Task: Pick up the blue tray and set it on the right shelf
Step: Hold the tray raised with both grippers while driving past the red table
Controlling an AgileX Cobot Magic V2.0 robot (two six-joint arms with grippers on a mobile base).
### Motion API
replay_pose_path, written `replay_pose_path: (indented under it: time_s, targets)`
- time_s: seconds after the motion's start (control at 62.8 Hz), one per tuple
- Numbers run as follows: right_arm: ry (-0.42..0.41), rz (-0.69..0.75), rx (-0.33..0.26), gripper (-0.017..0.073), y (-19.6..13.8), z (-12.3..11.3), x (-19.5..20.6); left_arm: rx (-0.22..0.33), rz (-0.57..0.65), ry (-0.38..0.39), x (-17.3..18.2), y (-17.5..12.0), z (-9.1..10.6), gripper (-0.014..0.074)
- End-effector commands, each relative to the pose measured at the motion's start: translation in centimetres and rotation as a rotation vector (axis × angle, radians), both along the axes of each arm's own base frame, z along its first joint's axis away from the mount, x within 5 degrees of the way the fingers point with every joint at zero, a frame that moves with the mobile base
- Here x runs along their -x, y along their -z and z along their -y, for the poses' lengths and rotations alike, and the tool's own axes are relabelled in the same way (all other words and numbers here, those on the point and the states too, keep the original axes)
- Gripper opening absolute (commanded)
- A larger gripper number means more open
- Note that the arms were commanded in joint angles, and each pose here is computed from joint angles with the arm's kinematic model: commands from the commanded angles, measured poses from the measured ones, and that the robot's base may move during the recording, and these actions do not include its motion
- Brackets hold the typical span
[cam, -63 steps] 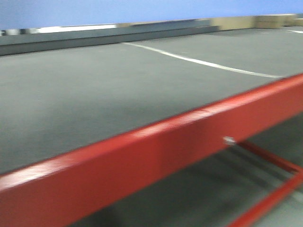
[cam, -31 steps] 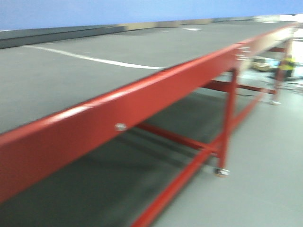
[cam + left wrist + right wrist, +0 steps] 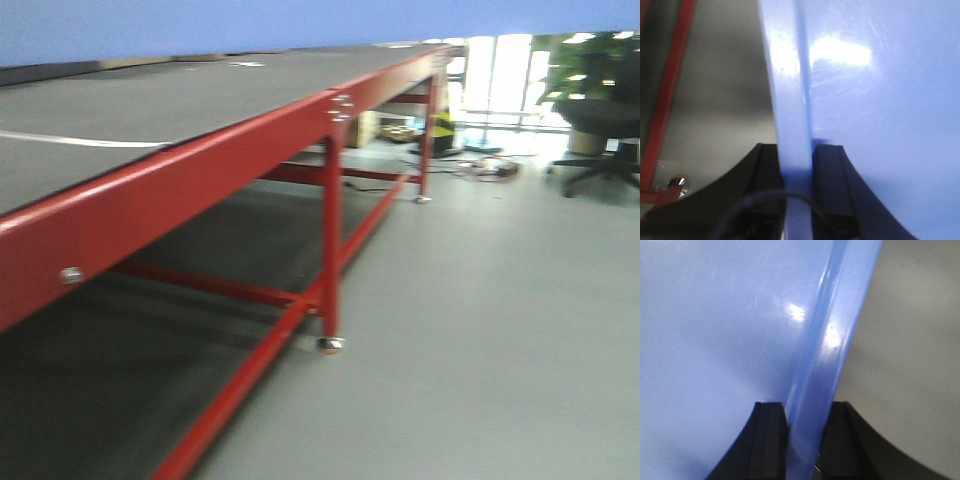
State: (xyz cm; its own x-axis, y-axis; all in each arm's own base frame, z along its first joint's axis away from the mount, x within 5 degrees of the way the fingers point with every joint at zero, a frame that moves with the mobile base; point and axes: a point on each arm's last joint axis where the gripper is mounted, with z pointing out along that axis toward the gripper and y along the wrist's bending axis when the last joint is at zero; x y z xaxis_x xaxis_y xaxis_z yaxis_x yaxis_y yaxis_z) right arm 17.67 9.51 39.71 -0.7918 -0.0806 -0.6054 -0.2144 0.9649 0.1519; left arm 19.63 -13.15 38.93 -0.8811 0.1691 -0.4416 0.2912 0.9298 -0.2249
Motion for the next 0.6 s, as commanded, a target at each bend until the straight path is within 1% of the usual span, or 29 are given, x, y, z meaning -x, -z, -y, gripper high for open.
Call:
replay_pose_path:
  time_s: [0.0,0.589]
  targets:
    - [-0.034,0.139,-0.035,0.0055,-2.14,0.08,0.12,0.036,0.06,0.043,0.75,-1.55,0.01,-0.0048]
    - [-0.034,0.139,-0.035,0.0055,-2.14,0.08,0.12,0.036,0.06,0.043,0.75,-1.55,0.01,-0.0048]
